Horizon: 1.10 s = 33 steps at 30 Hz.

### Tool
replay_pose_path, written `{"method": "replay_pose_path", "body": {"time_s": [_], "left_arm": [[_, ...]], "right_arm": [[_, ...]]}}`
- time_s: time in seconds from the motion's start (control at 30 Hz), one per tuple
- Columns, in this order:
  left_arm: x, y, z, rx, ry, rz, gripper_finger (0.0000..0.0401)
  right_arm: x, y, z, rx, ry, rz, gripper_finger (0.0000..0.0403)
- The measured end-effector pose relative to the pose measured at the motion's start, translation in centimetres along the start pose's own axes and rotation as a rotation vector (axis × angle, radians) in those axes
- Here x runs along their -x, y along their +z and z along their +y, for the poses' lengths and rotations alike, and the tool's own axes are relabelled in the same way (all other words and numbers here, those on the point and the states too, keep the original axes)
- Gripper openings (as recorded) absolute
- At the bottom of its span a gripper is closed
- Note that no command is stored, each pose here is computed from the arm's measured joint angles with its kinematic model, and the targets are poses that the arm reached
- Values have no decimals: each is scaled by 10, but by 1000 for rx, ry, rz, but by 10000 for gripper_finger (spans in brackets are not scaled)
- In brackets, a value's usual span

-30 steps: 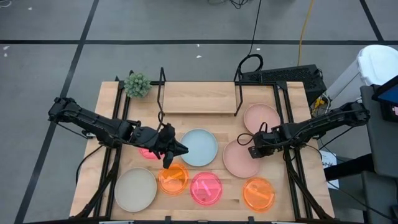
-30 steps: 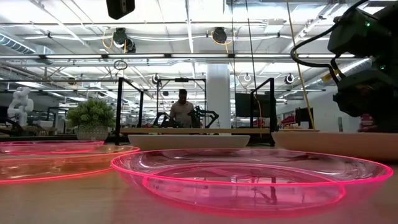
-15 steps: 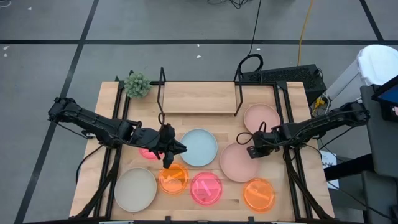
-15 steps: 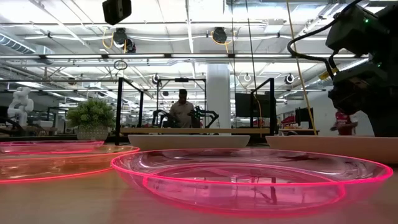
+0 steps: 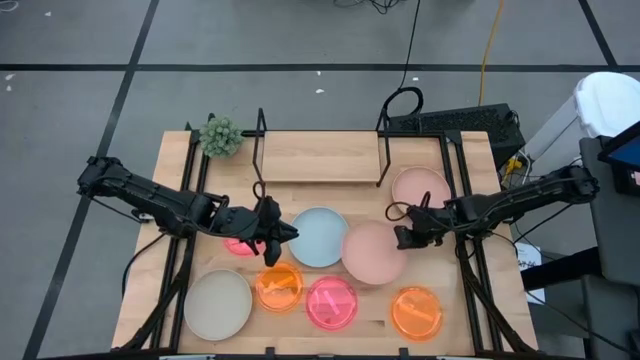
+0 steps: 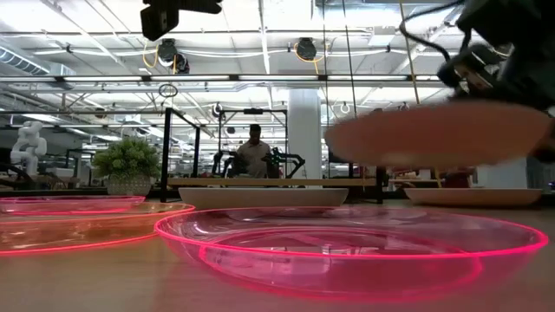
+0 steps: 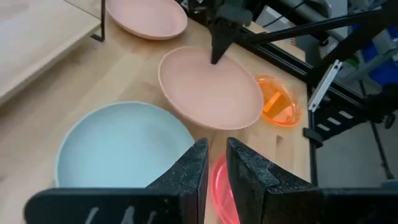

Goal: Place and stack plates onto a shelf
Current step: Put the bottom pink plate on the shelf

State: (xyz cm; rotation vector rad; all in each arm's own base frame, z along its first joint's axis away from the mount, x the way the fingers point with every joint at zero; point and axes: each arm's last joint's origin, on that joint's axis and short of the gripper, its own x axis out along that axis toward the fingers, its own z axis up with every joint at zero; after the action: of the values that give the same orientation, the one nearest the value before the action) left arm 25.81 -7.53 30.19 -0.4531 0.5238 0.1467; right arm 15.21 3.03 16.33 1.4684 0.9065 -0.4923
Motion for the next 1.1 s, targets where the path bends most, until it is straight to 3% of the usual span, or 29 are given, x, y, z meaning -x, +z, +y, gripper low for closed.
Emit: {"method": "replay_pose_path", "body": {"time_s": [0.33, 0.5, 0.67, 0.9, 1.1], "left_arm": [[-2, 4, 5, 34, 28, -21, 63], [-1, 7, 7, 38, 112, -95, 63], [-1, 13, 8, 52, 178, -204, 63], [1, 30, 1, -2, 106, -349, 63], [6, 44, -5, -15, 53, -486, 63]], "right_arm": [[37, -3, 48, 6, 70, -122, 1], [62, -3, 71, 25, 105, -221, 0], [88, 1, 90, 53, 56, -326, 0], [122, 14, 123, 147, 70, -495, 0], [137, 28, 136, 195, 47, -586, 0]]}}
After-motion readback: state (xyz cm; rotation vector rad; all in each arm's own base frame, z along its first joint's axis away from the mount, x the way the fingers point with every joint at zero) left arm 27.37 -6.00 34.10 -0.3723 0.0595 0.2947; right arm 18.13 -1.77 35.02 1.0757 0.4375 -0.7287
